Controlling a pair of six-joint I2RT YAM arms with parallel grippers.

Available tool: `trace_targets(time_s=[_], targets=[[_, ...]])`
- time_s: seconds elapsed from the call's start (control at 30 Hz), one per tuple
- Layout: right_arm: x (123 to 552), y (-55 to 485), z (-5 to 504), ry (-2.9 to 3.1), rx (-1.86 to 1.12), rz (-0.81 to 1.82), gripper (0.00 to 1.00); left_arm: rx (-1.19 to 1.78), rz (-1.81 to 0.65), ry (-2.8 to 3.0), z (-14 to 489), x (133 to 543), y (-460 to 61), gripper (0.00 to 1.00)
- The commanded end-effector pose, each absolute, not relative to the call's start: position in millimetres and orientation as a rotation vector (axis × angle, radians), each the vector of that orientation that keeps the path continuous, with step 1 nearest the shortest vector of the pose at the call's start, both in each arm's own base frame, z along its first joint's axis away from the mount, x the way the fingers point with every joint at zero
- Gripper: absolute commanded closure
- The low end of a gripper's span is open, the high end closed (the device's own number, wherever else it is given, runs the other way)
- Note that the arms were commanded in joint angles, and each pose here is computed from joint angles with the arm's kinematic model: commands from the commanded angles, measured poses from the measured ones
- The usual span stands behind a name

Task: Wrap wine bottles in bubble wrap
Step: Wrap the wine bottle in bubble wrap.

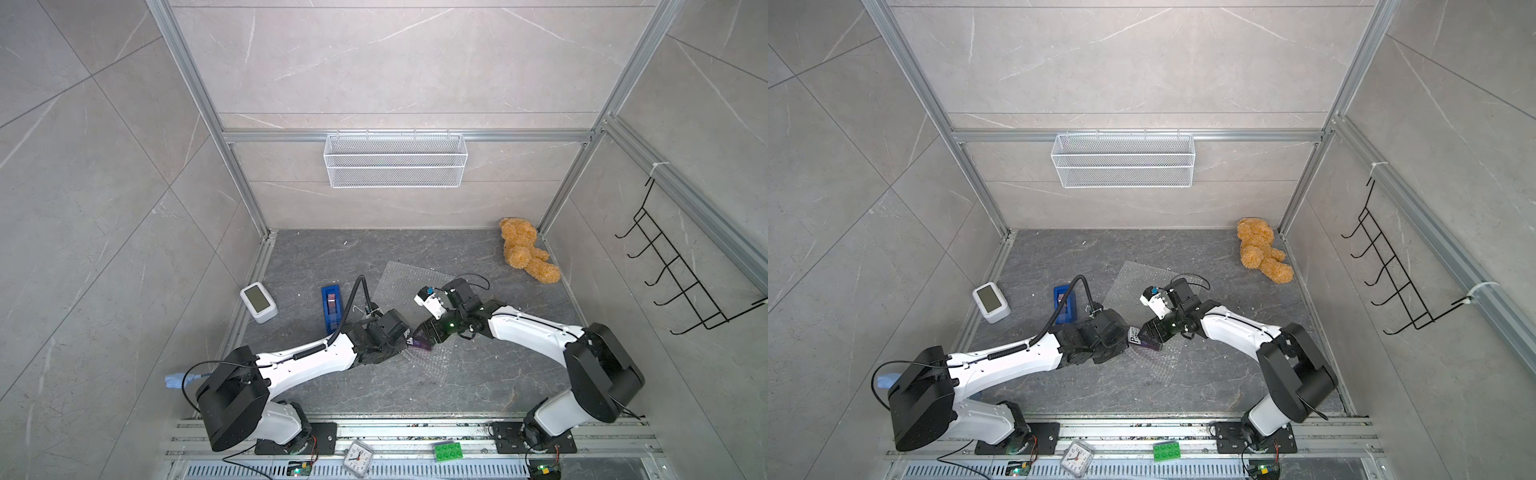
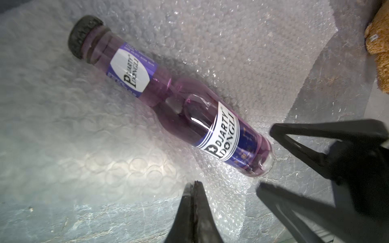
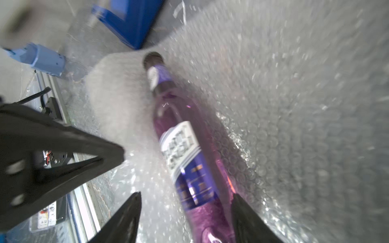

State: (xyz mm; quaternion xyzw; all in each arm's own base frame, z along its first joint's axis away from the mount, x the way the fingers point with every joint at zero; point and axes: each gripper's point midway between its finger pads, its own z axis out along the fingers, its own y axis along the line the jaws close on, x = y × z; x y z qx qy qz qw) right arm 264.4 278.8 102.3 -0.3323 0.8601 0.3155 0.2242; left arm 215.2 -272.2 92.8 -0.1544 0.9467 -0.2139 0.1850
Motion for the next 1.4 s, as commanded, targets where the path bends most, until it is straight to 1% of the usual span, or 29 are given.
trace_targets(time_s=[0.0,0.2,0.33,0.4,0.47,0.6,0.7,0.77,0.8,0.87,0.97,1.03,1.07,1.13,1.23,1.3,1.37], targets=[[272.8,272.2,114.3,2.297,-0.945,0.766,0.3,-0.445,-0.559,2.663,95.6,220.4,-269.8,1.0],[258.8,256.4,130.4,2.199,-0.888,0.731,0.3,-0.502,-0.526,2.669,96.9,225.7,-262.4,1.0],[224.9,257.2,123.3,2.19,-0.938,0.674,0.29,-0.549,-0.523,2.668,93.2,224.0,-253.7,1.0],[204.0,265.3,116.7,2.179,-0.973,0.684,0.29,-0.574,-0.539,2.659,91.6,225.1,-251.1,1.0],[191.9,270.4,108.1,2.186,-0.986,0.678,0.28,-0.587,-0.547,2.652,91.6,226.4,-249.7,1.0],[188.1,275.9,85.5,2.253,-1.018,0.609,0.25,-0.587,-0.546,2.652,91.7,227.0,-249.1,1.0],[194.9,279.5,73.2,2.299,-1.037,0.489,0.28,-0.575,-0.544,2.659,92.3,226.7,-249.5,1.0],[197.8,282.4,69.7,2.3,-1.047,0.424,0.32,-0.565,-0.536,2.663,93.1,226.1,-248.7,1.0],[199.7,284.0,69.5,2.291,-1.047,0.389,0.37,-0.561,-0.535,2.663,94.3,226.3,-248.6,1.0],[202.2,283.5,67.6,2.288,-1.037,0.332,0.48,-0.551,-0.537,2.664,96.3,226.0,-248.8,1.0],[203.4,283.1,69.6,2.272,-1.03,0.293,0.7,-0.509,-0.52,2.67,99.3,225.2,-246.7,1.0],[205.0,280.5,71.8,2.267,-1.02,0.273,0.78,-0.469,-0.492,2.672,102.8,224.9,-242.9,1.0],[207.2,278.6,73.0,2.269,-1.009,0.254,0.82,-0.442,-0.473,2.674,104.7,224.8,-240.1,0.99],[210.9,275.6,74.6,2.281,-0.988,0.216,0.88,-0.359,-0.463,2.668,111.5,226.2,-239.6,0.88],[213.4,276.2,75.5,2.297,-0.972,0.201,0.95,-0.233,-0.441,2.652,123.4,227.1,-237.8,0.78],[214.8,277.3,76.1,2.299,-0.95,0.207,0.96,-0.161,-0.435,2.636,130.5,227.0,-236.4,0.75],[216.8,277.7,77.7,2.303,-0.908,0.217,0.96,-0.084,-0.431,2.619,136.1,226.3,-234.9,0.73]])
